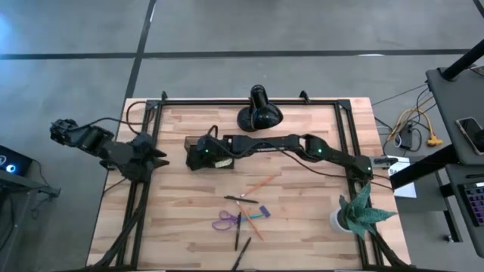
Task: Pick and place office supplies into organizer
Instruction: Put the black binder clip into the black desk organizer, then put the blue eraser into the black desk organizer
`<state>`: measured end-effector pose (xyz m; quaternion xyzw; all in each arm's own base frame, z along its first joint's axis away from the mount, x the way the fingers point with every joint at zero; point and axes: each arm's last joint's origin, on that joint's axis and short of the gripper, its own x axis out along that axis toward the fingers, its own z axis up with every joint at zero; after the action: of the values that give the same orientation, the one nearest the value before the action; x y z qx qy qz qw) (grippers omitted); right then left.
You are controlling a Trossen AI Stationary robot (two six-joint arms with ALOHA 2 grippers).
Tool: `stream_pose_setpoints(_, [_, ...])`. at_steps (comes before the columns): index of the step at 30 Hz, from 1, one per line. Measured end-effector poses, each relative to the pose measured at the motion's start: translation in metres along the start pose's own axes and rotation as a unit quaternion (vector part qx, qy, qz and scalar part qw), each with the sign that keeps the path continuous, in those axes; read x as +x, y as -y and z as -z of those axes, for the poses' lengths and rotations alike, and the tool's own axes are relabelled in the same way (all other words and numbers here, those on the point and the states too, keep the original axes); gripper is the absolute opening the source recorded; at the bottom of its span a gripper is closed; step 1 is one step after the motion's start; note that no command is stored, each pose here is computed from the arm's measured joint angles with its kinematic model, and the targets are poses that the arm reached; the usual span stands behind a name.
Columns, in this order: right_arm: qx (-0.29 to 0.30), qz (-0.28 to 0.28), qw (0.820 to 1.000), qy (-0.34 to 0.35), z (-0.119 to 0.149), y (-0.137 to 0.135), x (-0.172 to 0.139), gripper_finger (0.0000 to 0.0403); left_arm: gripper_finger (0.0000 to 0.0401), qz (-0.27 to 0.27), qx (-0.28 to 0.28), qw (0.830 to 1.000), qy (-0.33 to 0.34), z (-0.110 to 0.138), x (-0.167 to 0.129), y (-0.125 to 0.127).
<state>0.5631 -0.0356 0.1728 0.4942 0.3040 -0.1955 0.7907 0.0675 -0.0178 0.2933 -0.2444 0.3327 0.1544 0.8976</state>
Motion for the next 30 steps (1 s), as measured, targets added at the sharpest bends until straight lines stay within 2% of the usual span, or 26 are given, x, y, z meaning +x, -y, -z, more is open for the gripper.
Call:
stream_pose_setpoints(5, [-0.013, 0.004, 1.0, 0.028, -0.008, -0.002, 0.004, 0.0025, 0.0169, 0.003, -0.007, 1.0, 0.008, 0.001, -0.002, -0.003])
stream_pose_setpoints(16, [-0.016, 0.022, 1.0, 0.008, 0.003, -0.002, 0.005, 0.0154, 0.0169, -0.01, -0.008, 1.0, 0.001, 0.001, 0.003, 0.0])
stream_pose_setpoints(18, [-0.033, 0.018, 0.999, 0.005, 0.008, -0.01, -0.002, 0.0169, 0.0169, -0.013, -0.006, 1.0, -0.001, 0.001, 0.005, 0.001])
stream_pose_setpoints(21, [-0.089, 0.037, 0.995, -0.014, 0.02, -0.024, -0.023, 0.0184, 0.0169, -0.016, -0.005, 1.0, -0.004, 0.001, 0.007, 0.003])
stream_pose_setpoints(23, [-0.141, 0.077, 0.986, -0.039, 0.032, -0.031, -0.045, 0.0188, 0.0169, -0.018, -0.003, 1.0, -0.005, 0.001, 0.009, 0.004])
stream_pose_setpoints(25, [-0.189, 0.147, 0.968, -0.075, 0.047, -0.032, -0.069, 0.0189, 0.0169, -0.015, 0.001, 1.0, -0.004, 0.001, 0.009, 0.005])
stream_pose_setpoints(27, [-0.217, 0.223, 0.941, -0.13, 0.06, -0.025, -0.09, 0.0186, 0.0169, -0.016, 0.01, 1.0, -0.004, 0.001, 0.01, 0.006])
stream_pose_setpoints(30, [-0.223, 0.309, 0.899, -0.214, 0.077, -0.014, -0.112, 0.018, 0.0169, -0.014, 0.017, 1.0, -0.003, 0.0, 0.011, 0.006])
